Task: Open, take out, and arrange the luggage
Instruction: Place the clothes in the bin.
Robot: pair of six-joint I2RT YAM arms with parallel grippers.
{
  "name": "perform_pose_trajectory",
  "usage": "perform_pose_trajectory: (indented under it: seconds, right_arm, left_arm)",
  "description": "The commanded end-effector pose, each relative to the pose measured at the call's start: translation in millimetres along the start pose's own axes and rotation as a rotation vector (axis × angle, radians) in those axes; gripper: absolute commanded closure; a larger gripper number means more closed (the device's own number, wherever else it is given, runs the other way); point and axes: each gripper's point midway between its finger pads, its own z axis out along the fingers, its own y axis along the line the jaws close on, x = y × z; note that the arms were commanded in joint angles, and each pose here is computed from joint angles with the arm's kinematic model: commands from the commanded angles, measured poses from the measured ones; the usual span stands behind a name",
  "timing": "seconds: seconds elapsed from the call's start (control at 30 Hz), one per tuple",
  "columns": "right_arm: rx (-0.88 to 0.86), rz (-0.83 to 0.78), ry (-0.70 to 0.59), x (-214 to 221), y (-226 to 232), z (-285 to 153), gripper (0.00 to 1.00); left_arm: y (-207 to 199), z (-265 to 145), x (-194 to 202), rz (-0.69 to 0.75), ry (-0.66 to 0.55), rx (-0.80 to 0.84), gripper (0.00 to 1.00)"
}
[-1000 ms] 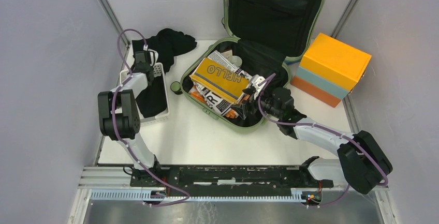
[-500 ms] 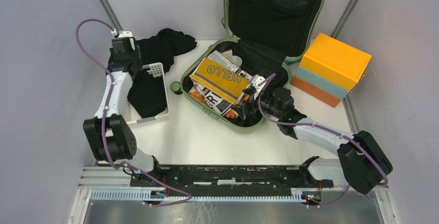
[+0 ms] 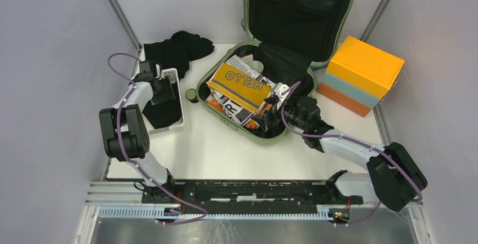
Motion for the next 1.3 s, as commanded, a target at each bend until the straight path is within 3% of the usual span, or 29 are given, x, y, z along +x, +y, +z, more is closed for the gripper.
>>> perform_pose_trajectory:
  seconds: [0.0, 0.17, 0.47, 0.6, 0.83, 1.0, 1.13, 1.27]
  right_arm:
    - [-0.005, -0.022, -0.069, -18.9, 0.8, -1.2, 0.02]
    - [-0.01, -0.017, -0.07, -19.2, 1.1, 0.5, 0.02]
    - [-0.009, -0.016, -0.064, -17.3, 0.9, 0.5, 0.02]
    - [-0.016, -0.011, -0.064, -17.1, 1.8, 1.9, 0.02]
    - [-0.02, -0.022, -0.066, -19.7, 2.3, 1.1, 0.02]
    - [-0.026, -0.025, -0.07, -23.7, 3.1, 1.3, 0.02]
    - [-0.038, -0.03, -0.074, -27.9, 5.0, 1.5, 0.02]
    - [-0.036, -0.063, -0.091, -40.0, 3.9, 0.6, 0.02]
  left_arm:
    - [2.0, 9.9, -8.9, -0.083, 0.0, -0.029, 0.4]
    - [12.5, 26.9, 13.9, -0.1, 0.081, -0.092, 0.44]
    - [9.3, 24.4, 31.9, -0.044, 0.156, -0.064, 0.8]
    - [12.9, 14.7, 44.5, -0.003, 0.189, -0.066, 0.9]
    - [10.7, -1.1, 65.8, 0.044, 0.215, -0.058, 0.92]
    - [7.0, -12.1, 66.9, 0.062, 0.201, -0.058, 0.86]
    - [1.9, -43.6, 25.9, 0.039, 0.038, -0.055, 0.73]
    - [-22.4, -99.6, -21.5, 0.02, -0.195, 0.064, 0.63]
